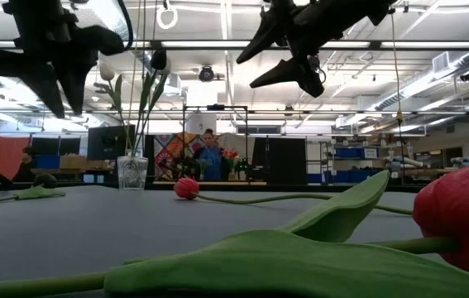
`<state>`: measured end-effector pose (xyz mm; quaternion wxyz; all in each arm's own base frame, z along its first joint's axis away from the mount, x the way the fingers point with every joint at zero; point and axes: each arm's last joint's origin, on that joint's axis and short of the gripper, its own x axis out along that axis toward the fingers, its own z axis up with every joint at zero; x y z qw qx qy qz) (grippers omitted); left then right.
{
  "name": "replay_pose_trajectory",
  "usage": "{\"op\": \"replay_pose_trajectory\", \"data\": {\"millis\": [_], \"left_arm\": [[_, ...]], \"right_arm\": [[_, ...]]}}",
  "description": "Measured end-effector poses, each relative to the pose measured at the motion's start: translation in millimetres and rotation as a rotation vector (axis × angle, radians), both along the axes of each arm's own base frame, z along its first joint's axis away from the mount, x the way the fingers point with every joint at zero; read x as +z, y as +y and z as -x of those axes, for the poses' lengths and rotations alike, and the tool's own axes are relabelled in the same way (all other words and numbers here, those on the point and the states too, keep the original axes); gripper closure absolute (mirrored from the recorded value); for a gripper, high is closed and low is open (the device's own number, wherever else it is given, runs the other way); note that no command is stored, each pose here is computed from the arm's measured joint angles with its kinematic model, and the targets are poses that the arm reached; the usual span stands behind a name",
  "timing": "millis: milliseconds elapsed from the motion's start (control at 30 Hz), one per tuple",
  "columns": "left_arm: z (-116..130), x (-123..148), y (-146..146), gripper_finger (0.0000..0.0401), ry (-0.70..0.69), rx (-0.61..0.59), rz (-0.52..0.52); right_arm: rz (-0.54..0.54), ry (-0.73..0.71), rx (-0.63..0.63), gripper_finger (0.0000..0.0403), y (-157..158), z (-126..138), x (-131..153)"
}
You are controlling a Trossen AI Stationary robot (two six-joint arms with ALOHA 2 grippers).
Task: Sort flowers into vase by color
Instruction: Put the black tulip into the transparent flower vase
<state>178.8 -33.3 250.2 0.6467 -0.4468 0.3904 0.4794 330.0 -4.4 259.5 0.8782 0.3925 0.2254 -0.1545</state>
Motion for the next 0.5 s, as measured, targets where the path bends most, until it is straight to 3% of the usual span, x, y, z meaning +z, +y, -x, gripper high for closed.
{"op": "replay_pose_trajectory", "data": {"millis": [200,500], "left_arm": [[-8,-14,-3,0.0263,0.111,0.046,0.077],[-10,-19,6,0.0198,0.187,0.067,0.121]], "right_arm": [[-0.023,0.029,0.035,0.0191,5,1,-2],[-0.059,0.123,0.032,0.0169,4,7,-13]]}}
